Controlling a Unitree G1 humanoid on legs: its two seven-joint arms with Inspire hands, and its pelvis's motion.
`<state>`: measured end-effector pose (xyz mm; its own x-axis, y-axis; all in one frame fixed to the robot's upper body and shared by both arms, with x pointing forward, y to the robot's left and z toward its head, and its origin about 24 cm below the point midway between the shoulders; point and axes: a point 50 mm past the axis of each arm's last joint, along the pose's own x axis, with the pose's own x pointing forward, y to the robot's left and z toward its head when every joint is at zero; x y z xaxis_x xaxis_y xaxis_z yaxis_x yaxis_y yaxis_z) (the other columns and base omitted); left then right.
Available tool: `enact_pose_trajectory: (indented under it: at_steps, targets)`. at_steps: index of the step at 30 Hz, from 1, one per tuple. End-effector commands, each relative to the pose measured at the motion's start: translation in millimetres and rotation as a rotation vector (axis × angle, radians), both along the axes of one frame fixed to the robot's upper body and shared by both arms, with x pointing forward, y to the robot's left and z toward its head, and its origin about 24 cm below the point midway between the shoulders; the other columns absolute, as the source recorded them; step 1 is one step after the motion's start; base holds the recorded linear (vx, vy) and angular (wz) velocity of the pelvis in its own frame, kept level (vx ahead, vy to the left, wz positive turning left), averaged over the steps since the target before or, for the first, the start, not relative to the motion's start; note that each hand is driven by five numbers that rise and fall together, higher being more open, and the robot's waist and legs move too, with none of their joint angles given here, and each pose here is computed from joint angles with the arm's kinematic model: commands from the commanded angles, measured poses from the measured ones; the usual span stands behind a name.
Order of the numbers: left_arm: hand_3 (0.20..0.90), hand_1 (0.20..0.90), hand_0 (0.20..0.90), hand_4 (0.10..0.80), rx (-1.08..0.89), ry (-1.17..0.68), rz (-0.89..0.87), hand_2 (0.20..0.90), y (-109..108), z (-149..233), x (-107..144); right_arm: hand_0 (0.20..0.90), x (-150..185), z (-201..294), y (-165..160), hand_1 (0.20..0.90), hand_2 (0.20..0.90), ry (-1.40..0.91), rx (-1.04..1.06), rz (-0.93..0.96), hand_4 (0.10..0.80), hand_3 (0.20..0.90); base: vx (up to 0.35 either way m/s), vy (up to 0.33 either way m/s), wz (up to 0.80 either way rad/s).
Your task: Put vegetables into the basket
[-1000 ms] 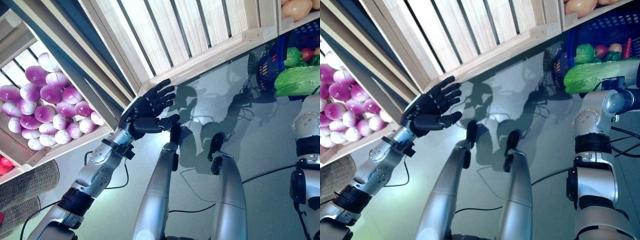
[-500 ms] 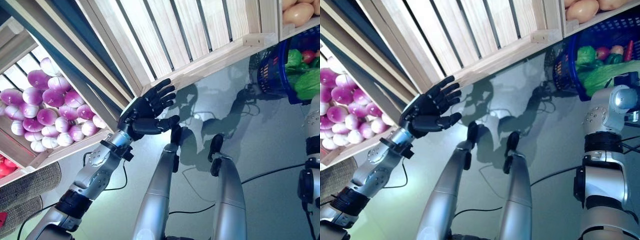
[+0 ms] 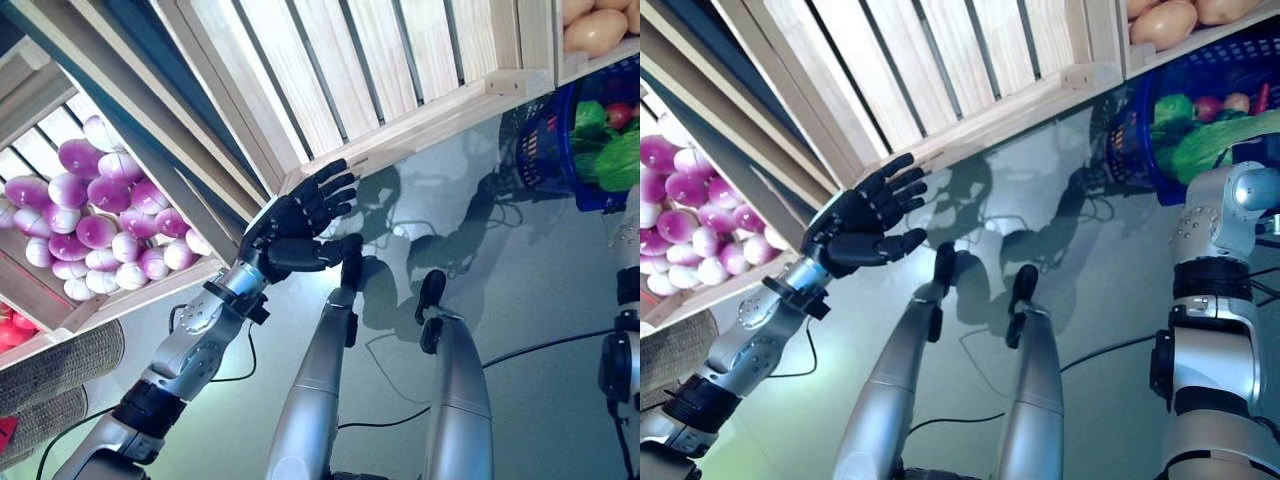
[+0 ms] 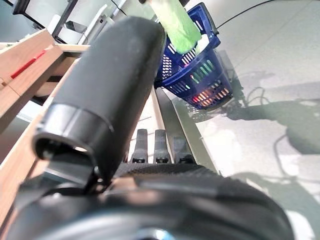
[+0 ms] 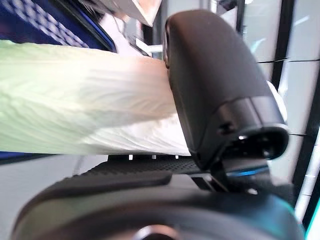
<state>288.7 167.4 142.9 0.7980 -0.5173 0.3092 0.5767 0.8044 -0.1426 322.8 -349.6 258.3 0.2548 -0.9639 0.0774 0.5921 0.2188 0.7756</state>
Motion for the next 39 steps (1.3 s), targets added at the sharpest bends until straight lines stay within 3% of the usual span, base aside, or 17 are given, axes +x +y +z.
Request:
enact_pose_trajectory:
  at_steps: [1,4,8,14,26,39]
  targets:
    - [0.900,0.900,0.900,0.800,-0.114,-0.255,-0.061,0.900,-17.7,41.5,-9.2,0.300,-19.5,26.1,13.6,0.300,0.300,-0.240,-0.281,0.123,0.400,0.300,0.005,0.147,-0.14]
    - [0.900,0.900,0.900,0.800,-0.119,-0.204,0.016,0.900,-19.9,34.0,1.5,0.300,-5.2,-9.6,51.0,0.300,0.300,-0.181,-0.346,0.356,0.400,0.300,0.029,0.198,-0.23]
    - [0.900,0.900,0.900,0.800,-0.085,-0.122,0.105,0.900,-19.4,15.1,11.3,0.300,-1.5,-49.4,86.1,0.300,0.300,-0.048,-0.394,0.527,0.400,0.300,0.097,0.145,-0.39]
    - [0.900,0.900,0.900,0.800,-0.086,0.014,0.203,0.900,-6.1,-19.8,12.7,0.300,-17.3,-113.4,95.4,0.300,0.300,0.062,-0.290,0.644,0.400,0.300,0.121,0.071,-0.27]
    - [0.900,0.900,0.900,0.800,-0.075,0.230,0.280,0.900,6.7,-72.8,-7.9,0.300,-50.8,-170.1,83.8,0.300,0.300,0.336,-0.232,0.518,0.400,0.300,0.142,0.022,-0.09]
    - [0.900,0.900,0.900,0.800,-0.043,0.254,0.242,0.900,-6.5,-86.1,-11.7,0.300,-55.1,-186.3,95.0,0.300,0.300,0.376,-0.201,0.581,0.400,0.300,0.007,0.027,-0.04]
